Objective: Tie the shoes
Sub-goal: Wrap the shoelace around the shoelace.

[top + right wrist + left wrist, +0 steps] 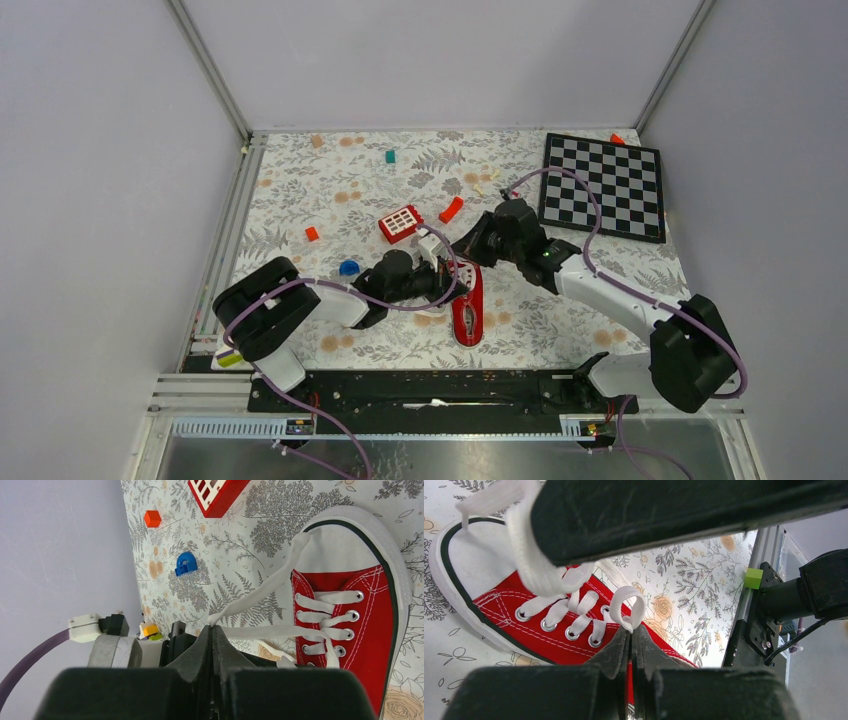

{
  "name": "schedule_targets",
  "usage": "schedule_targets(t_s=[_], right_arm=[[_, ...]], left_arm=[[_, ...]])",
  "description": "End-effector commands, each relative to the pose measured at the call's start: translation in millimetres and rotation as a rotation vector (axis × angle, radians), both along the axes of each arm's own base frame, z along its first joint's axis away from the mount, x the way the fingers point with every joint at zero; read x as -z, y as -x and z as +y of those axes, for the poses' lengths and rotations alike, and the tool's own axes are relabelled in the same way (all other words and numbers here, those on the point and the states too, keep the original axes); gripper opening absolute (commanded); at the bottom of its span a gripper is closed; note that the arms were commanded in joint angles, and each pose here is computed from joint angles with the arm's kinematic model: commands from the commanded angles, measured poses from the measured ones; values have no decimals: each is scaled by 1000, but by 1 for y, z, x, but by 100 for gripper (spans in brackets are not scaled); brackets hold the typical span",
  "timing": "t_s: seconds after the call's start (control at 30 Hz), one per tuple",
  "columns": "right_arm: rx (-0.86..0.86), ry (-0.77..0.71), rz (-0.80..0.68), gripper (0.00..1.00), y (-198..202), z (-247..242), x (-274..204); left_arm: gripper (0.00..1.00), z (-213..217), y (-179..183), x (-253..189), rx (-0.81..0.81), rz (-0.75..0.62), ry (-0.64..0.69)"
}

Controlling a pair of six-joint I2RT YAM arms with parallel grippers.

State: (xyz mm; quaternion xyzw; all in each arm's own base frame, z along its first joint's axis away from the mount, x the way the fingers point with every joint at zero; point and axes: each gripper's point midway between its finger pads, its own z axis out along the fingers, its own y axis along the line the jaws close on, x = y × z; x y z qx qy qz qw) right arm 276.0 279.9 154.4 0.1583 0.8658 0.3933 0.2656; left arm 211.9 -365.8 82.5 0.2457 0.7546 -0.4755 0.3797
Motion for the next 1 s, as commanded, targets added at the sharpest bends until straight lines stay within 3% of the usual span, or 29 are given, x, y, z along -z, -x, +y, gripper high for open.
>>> schedule_targets(t_s=[0.0, 0.5, 0.97], right_arm=[[-36, -44, 4, 0, 2, 13, -4], [-113, -82, 22, 0, 17, 33, -14], [-59, -4, 77, 0, 57, -11, 15]], left_arm=[[0, -6, 4, -25, 44, -50, 87], [0, -6, 2, -24, 37, -50, 88], [0, -3, -1, -25, 27, -61, 93]])
